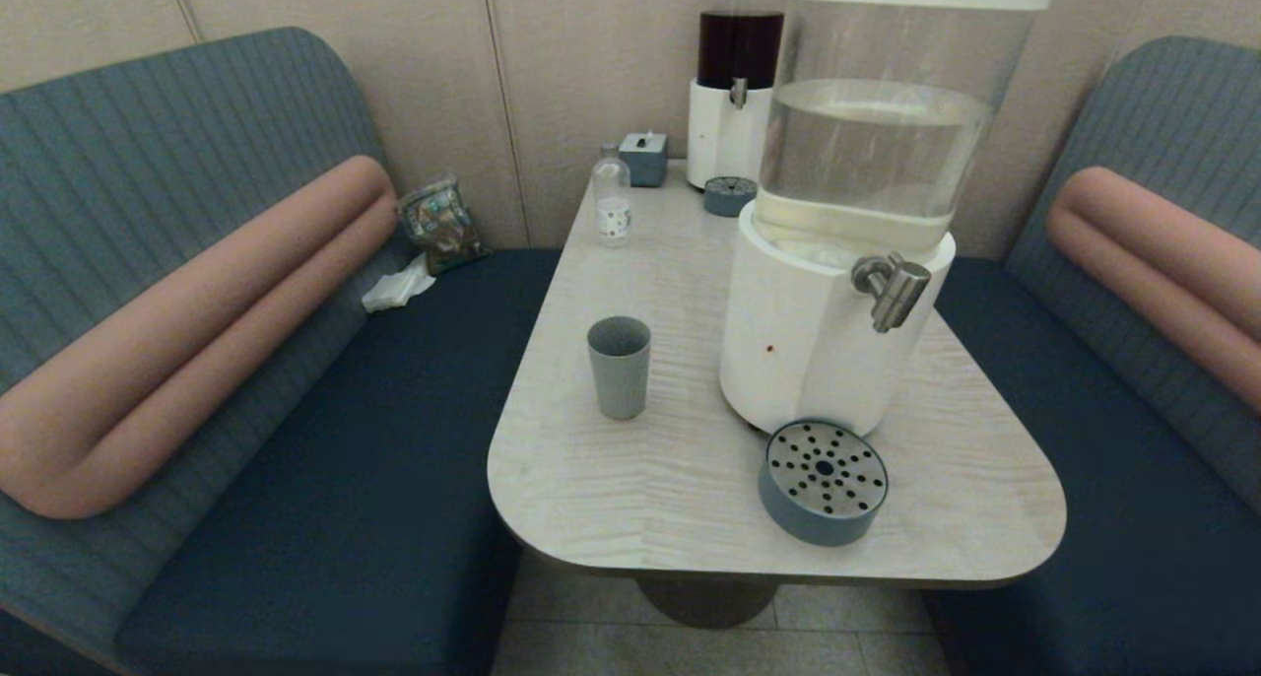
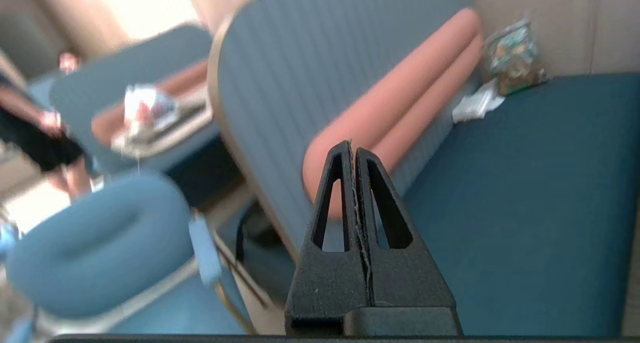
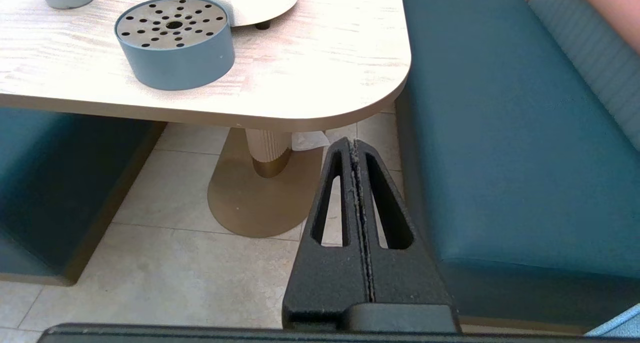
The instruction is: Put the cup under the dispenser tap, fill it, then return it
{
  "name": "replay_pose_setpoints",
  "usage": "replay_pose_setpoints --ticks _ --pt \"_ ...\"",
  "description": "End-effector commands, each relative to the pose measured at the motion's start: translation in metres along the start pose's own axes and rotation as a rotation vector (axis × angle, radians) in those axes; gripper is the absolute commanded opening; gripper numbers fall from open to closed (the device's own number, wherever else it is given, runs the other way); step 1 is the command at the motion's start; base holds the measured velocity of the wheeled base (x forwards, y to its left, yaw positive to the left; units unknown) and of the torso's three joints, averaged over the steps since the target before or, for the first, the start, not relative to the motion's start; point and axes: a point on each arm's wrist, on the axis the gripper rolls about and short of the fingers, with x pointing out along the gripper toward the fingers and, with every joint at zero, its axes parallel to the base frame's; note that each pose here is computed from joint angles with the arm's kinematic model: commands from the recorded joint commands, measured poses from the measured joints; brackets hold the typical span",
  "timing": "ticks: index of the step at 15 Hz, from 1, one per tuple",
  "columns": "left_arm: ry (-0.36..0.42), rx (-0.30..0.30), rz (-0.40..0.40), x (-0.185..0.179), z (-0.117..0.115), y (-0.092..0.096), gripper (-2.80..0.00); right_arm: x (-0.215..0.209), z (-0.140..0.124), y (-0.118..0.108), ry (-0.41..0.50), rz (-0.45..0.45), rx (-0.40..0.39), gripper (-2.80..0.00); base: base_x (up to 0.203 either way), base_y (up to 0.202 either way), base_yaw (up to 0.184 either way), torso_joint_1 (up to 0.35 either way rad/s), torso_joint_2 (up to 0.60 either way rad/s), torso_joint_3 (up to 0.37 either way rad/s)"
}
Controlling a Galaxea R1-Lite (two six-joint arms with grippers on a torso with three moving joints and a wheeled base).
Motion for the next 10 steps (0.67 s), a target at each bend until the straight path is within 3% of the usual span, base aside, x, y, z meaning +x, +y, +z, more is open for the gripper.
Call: replay_pose_setpoints --ticks 1,2,5,8,10 --pt "-0.032 -0.051 0.024 -0.009 -0.005 0.004 -2.80 0.000 0.000 0.000 -0.002 0.000 0.000 -2.80 0.000 0.000 0.000 0.000 0.00 0.000" --pt "-0.038 -0.053 0.005 -0.011 -0.007 0.005 -2.80 0.000 0.000 0.000 -0.002 0.000 0.000 -2.80 0.000 0.000 0.000 0.000 0.00 0.000" --pt "-0.035 -0.065 -0.177 -0.018 -0.017 0.002 -2.80 0.000 0.000 0.000 -0.002 0.000 0.000 -2.80 0.000 0.000 0.000 0.000 0.00 0.000" --pt "-0.008 -0.075 -0.255 -0.034 -0.044 0.001 -2.80 0.000 0.000 0.000 -0.002 0.000 0.000 -2.80 0.000 0.000 0.000 0.000 0.00 0.000" --pt "0.055 -0.182 -0.367 -0.034 -0.058 -0.007 -2.80 0.000 0.000 0.000 -0.002 0.000 0.000 -2.80 0.000 0.000 0.000 0.000 0.00 0.000"
